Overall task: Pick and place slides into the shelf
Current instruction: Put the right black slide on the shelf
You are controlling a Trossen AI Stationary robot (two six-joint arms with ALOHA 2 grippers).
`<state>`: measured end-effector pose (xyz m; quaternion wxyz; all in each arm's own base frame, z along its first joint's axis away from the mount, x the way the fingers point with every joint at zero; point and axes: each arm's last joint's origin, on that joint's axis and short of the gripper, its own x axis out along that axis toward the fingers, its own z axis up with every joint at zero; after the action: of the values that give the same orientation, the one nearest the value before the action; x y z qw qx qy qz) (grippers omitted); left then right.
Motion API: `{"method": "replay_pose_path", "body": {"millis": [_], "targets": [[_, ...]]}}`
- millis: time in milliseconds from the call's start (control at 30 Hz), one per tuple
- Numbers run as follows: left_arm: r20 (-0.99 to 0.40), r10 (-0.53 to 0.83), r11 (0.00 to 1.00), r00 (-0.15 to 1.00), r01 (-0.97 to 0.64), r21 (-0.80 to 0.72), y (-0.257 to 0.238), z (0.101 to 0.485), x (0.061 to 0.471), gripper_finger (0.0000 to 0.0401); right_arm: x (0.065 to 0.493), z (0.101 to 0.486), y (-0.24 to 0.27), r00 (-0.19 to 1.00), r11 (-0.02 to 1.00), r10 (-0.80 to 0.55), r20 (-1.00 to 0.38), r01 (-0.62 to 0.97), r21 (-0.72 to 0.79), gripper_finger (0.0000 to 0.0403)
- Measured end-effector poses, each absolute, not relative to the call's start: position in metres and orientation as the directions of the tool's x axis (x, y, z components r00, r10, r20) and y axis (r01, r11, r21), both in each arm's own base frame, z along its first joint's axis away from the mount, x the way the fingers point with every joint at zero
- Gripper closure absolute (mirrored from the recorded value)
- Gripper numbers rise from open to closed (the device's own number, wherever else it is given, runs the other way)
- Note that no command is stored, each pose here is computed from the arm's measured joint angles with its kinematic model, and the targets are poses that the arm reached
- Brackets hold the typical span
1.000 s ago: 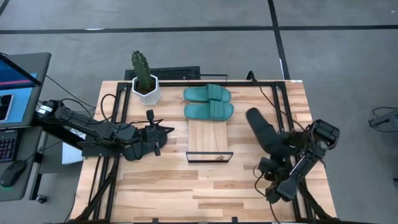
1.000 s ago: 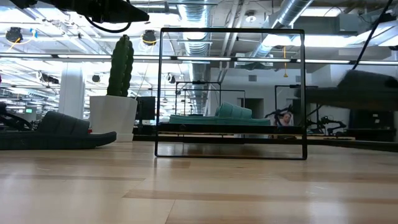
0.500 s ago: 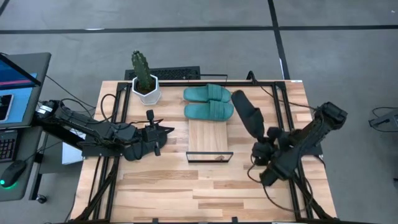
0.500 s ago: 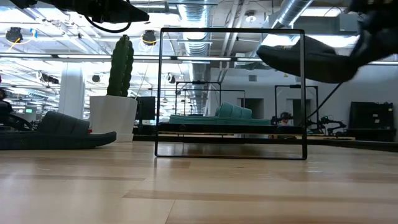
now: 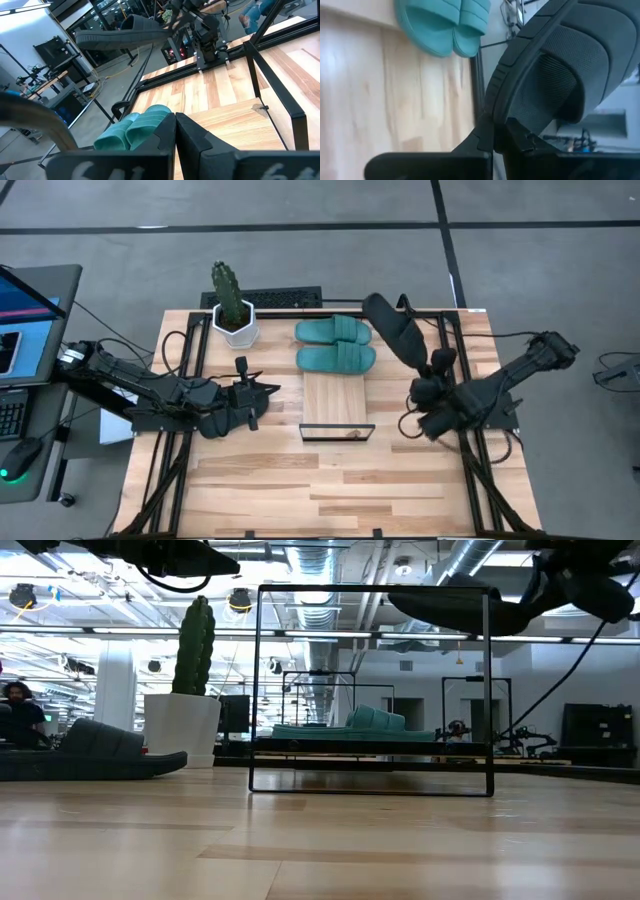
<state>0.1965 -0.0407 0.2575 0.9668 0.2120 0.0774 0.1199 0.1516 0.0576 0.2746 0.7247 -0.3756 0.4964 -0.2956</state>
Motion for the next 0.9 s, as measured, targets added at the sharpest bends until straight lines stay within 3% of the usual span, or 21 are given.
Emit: {"method": "replay_pose_path", "body": {"millis": [233,567,900], "targets": [[-0.099,0.265,0.879,0.959,-0.198,0.434,-0.041,0.257,0.196,0.0401,0.136,0.295,0.04,0.412,0.551,-0.75,-0.518,-0.046,-0.833,0.04],[-0.099,0.265,0.887,0.959,-0.202,0.415,-0.041,0.257,0.196,0.0401,0.142,0.337,0.011,0.69,0.571,-0.527,-0.497,-0.146,-0.808,0.04],[-0.135,0.267,0.914,0.954,-0.206,0.35,-0.041,0.254,0.196,0.0401,0.158,0.337,-0.047,0.727,0.606,-0.375,-0.575,-0.277,-0.745,0.04]]}}
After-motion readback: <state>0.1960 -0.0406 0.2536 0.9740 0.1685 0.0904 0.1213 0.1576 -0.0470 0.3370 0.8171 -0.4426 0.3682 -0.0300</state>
